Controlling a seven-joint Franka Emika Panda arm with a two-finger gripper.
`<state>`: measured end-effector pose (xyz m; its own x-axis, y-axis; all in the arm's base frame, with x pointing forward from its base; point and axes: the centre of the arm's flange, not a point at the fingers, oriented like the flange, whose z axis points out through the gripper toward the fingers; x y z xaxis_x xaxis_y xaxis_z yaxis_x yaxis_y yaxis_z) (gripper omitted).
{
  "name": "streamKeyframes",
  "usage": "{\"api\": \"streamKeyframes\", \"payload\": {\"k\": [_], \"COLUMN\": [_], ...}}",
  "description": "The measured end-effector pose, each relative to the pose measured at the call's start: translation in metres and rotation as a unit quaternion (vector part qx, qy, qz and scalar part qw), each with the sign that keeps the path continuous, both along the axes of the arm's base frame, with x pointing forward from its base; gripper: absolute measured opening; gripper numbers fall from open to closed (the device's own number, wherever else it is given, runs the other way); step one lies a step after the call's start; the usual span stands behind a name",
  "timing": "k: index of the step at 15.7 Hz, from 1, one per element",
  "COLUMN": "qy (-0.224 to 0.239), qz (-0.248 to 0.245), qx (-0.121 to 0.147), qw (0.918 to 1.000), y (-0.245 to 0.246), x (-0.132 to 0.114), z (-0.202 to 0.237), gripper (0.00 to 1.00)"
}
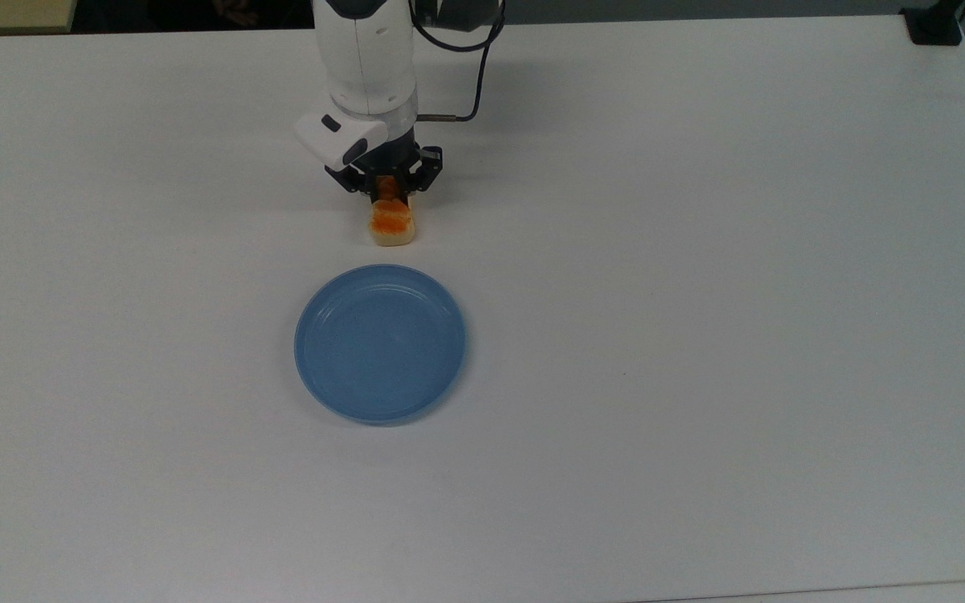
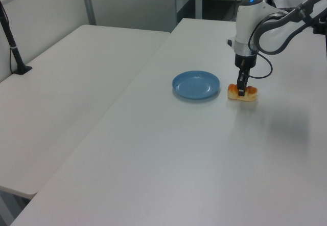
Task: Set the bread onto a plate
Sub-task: 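Lift the bread and carry it over the blue plate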
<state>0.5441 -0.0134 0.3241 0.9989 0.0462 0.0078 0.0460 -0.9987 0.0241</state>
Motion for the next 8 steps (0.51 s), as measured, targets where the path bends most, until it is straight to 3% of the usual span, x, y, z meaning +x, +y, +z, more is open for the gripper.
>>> {"api": "streamKeyframes", "payload": {"k": [1, 8], "qy": [-0.001, -0.032], "qz": [-0.001, -0.019], "qx": [0.000, 0.000], "qw": [1.0000, 0.9993], "y": [0.000, -0.008], "x": [0.001, 0.033], "z": [0.001, 0.053], "gripper": [0.26, 0.26]}}
